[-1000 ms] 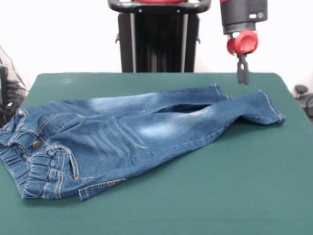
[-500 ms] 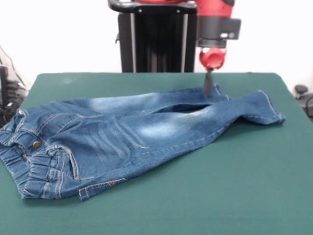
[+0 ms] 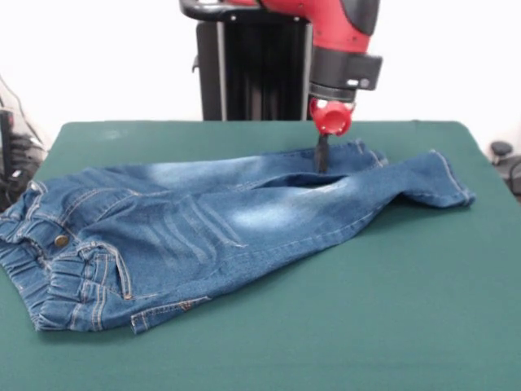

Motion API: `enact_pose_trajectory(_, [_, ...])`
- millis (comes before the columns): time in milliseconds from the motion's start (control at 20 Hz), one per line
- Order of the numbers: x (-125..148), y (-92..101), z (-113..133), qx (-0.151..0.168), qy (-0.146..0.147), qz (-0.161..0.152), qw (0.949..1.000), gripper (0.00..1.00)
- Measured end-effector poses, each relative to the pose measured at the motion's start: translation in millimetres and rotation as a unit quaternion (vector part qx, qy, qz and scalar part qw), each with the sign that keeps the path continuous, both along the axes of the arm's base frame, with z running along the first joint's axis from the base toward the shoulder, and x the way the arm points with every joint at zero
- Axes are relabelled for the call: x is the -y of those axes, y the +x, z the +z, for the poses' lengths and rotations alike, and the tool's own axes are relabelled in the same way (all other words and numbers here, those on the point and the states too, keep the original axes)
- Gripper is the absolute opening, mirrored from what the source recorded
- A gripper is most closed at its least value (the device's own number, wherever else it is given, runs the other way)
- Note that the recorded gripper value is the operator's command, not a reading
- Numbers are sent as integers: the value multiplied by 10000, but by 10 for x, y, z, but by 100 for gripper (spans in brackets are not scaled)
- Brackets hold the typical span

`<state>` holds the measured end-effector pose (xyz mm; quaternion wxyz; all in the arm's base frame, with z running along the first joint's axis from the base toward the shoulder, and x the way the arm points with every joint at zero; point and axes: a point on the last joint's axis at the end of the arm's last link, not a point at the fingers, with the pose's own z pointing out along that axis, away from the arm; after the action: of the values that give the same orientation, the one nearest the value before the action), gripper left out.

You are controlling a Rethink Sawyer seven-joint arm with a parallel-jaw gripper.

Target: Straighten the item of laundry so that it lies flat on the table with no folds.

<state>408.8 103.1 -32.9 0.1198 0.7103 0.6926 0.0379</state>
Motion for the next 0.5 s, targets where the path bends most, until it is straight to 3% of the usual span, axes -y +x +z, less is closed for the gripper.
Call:
enact_pose_trajectory(250, [239,118,146,-683,117,-146,9975,100])
enact_pose_trajectory(300, [344,180,237,-1006,229,-204,9944,100])
enact_pose_trajectory(400, [407,226,302,-1222,351,-220,9916,100])
enact_pose_trajectory(500, [547,308,422,-1587,619,-239,9851,100])
